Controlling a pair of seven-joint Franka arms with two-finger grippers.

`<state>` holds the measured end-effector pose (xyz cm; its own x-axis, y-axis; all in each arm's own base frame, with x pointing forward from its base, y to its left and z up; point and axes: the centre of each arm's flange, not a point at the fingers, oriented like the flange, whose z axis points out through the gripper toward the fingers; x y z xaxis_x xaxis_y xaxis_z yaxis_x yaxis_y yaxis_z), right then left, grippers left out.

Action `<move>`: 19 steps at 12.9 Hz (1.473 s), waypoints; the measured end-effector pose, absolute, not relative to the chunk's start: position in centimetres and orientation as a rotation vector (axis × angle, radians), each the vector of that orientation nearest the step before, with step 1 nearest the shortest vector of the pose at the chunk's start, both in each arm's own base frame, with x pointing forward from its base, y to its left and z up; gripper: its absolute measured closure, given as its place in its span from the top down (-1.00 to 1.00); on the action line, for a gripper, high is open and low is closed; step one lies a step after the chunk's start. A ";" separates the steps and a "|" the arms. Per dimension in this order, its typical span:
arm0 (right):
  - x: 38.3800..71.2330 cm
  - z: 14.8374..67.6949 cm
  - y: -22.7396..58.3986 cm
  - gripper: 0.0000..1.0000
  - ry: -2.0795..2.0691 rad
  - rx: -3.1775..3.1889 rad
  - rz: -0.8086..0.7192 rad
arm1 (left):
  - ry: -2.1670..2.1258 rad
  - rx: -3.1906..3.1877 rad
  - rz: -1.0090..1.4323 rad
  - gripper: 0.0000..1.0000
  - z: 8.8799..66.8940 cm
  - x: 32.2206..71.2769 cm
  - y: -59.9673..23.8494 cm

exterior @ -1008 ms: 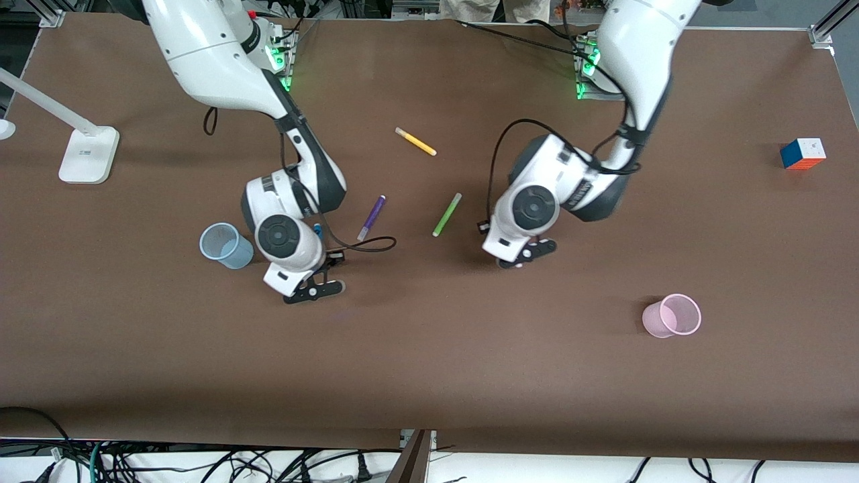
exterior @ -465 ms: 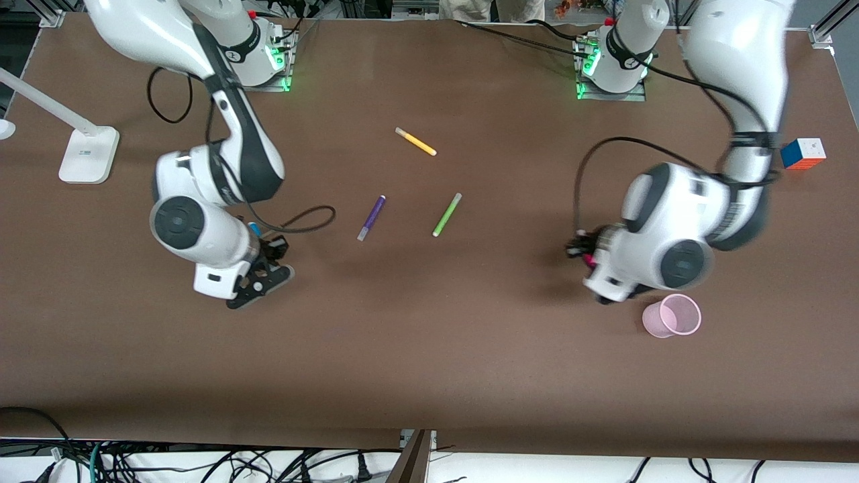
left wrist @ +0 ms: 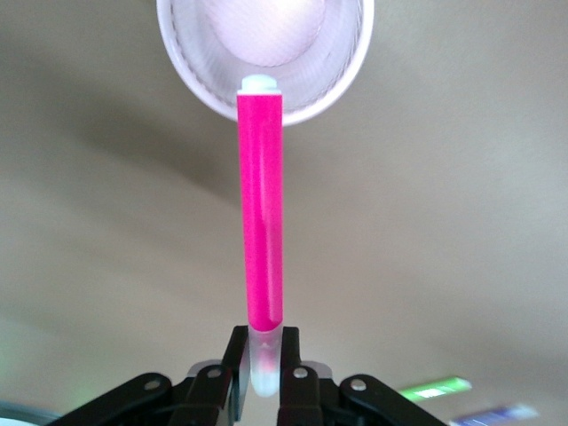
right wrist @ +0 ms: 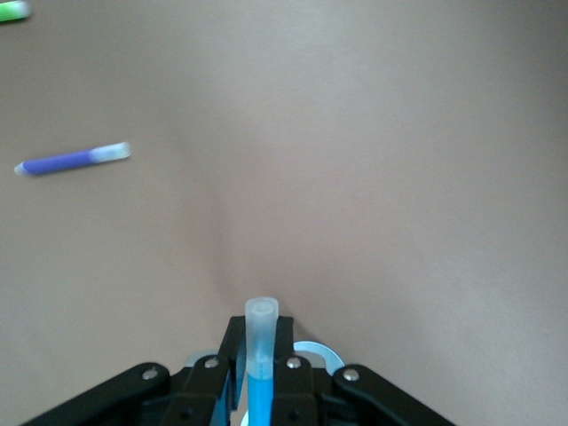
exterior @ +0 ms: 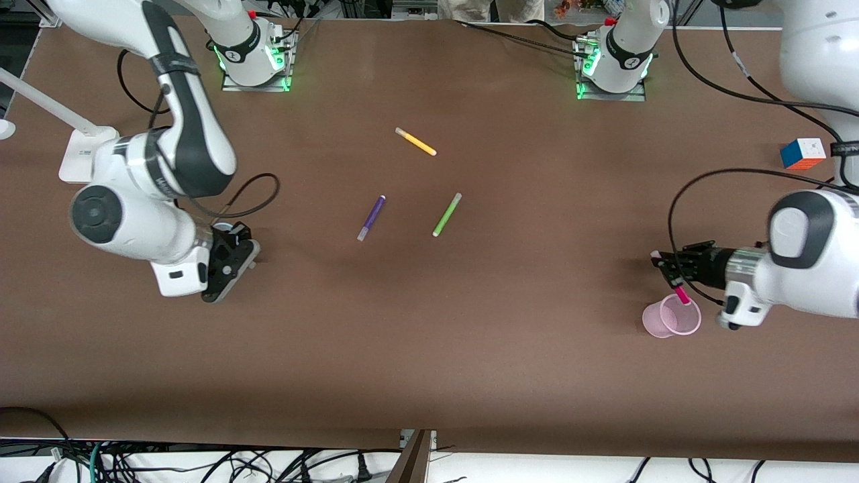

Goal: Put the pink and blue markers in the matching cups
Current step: 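Lower the pink marker into the pink cup and open the left gripper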

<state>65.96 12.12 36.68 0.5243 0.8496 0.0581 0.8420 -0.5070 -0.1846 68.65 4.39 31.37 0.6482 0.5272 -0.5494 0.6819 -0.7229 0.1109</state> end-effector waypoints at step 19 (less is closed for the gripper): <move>63.8 29.6 -1.7 -0.67 -1.696 -1.725 -0.428 | 1.133 1.796 -0.661 0.62 25.6 69.4 16.4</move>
<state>63.82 -1.71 29.59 0.1005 0.7498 0.6540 0.9704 0.0713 -0.2309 69.37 16.43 25.59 0.4405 0.4257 -0.7904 0.8975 -0.1900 0.3979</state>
